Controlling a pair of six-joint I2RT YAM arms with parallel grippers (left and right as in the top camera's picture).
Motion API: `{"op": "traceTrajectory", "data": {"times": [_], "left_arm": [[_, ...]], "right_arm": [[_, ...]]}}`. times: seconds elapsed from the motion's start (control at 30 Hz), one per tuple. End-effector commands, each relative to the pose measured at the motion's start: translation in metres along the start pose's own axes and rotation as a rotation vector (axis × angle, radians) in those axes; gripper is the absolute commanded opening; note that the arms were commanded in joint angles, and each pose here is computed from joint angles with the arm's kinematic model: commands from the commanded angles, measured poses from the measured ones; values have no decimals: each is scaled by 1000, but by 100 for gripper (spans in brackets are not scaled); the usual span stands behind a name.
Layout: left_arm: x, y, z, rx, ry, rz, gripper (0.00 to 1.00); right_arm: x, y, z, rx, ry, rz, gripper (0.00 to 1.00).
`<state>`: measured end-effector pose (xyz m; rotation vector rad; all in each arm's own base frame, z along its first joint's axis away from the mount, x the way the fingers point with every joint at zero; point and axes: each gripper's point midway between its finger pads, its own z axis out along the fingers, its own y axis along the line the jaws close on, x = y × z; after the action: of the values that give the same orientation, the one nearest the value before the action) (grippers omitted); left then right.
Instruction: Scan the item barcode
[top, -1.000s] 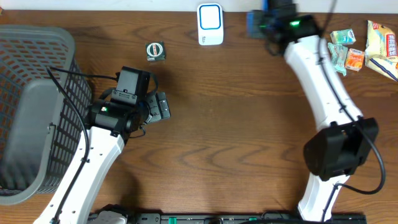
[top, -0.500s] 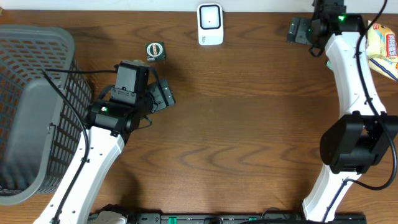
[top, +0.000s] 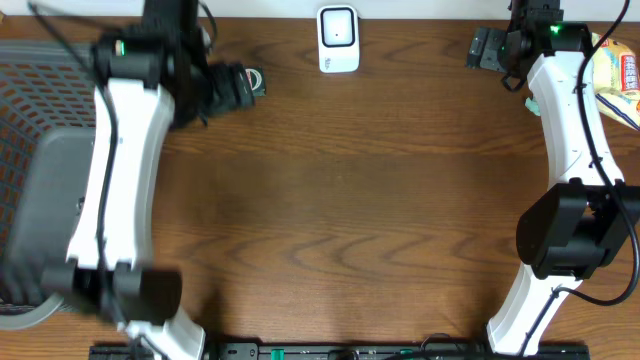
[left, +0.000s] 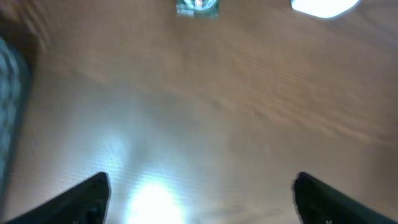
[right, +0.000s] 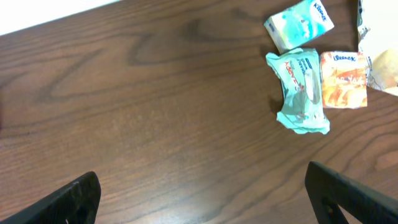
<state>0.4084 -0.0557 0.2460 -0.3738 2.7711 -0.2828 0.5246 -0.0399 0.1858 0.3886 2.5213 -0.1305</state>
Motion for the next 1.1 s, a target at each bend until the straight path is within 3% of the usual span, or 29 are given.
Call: {"op": "traceTrajectory", "data": {"times": [0.0, 0.07, 0.13, 0.2, 0.33, 0.43, 0.8, 1.07], "left_arm": [[-38, 13, 30, -55, -33, 39, 86], [-60, 15, 45, -67, -96, 39, 85], [-80, 13, 58, -67, -156, 42, 71], [-96, 8, 68, -48, -203, 40, 47], [-115, -4, 90, -23, -258, 49, 21], [-121, -7, 115, -33, -263, 58, 8], [-114, 23, 222, -153, -183, 47, 8], [-117, 25, 247, -148, -195, 47, 8]], "right_arm": [[-1, -4, -1, 10, -2, 11, 99], [-1, -4, -1, 11, -3, 12, 99], [-1, -4, -1, 11, -3, 12, 99], [-1, -4, -1, 11, -3, 12, 99], [-1, -4, -1, 11, -3, 12, 99], [-1, -4, -1, 11, -3, 12, 99], [-1, -4, -1, 11, -3, 12, 99], [-1, -4, -1, 11, -2, 11, 99]]}}
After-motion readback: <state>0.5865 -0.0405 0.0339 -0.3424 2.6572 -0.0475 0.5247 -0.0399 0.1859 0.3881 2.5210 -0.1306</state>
